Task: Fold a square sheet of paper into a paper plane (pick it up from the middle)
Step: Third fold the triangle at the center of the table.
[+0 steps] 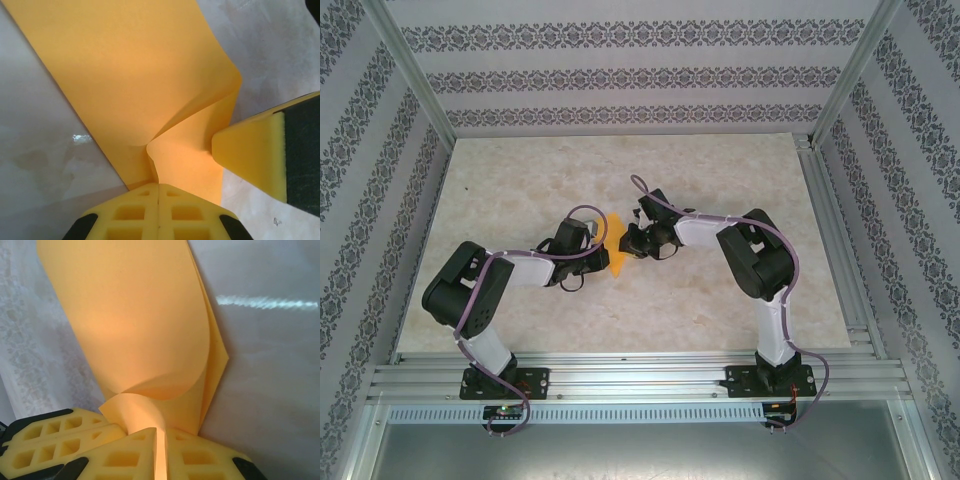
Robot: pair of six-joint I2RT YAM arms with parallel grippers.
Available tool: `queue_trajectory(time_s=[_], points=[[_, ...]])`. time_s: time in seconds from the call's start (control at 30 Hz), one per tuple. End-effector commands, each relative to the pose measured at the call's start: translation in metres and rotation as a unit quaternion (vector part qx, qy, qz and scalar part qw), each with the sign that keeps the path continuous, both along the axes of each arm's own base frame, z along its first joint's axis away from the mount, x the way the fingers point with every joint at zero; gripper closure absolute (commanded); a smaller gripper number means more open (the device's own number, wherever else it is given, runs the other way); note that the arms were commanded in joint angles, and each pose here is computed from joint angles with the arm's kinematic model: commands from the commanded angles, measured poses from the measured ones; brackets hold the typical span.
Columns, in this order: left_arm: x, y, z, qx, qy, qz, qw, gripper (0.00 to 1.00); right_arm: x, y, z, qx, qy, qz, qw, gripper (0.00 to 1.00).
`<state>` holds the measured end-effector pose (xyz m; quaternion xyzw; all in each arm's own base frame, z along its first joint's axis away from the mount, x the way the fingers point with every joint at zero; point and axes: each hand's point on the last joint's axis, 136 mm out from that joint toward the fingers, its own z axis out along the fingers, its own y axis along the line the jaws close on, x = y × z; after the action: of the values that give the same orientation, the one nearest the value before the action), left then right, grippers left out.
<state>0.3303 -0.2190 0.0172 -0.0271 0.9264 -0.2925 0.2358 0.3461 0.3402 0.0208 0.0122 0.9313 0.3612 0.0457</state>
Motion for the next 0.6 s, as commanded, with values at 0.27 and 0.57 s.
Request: queue_trajectory(time_s=[0.27, 0.57], points=[[-0.028, 0.035, -0.048, 0.088, 0.081, 0.022, 0.993, 1.00, 0.009, -0.013, -0.026, -0.052, 0.012, 0.001, 0.999, 0.88], [-0.031, 0.036, -0.049, 0.089, 0.082, 0.024, 0.992, 1.00, 0.021, -0.013, 0.002, -0.052, -0.016, 0.006, 0.999, 0.88]])
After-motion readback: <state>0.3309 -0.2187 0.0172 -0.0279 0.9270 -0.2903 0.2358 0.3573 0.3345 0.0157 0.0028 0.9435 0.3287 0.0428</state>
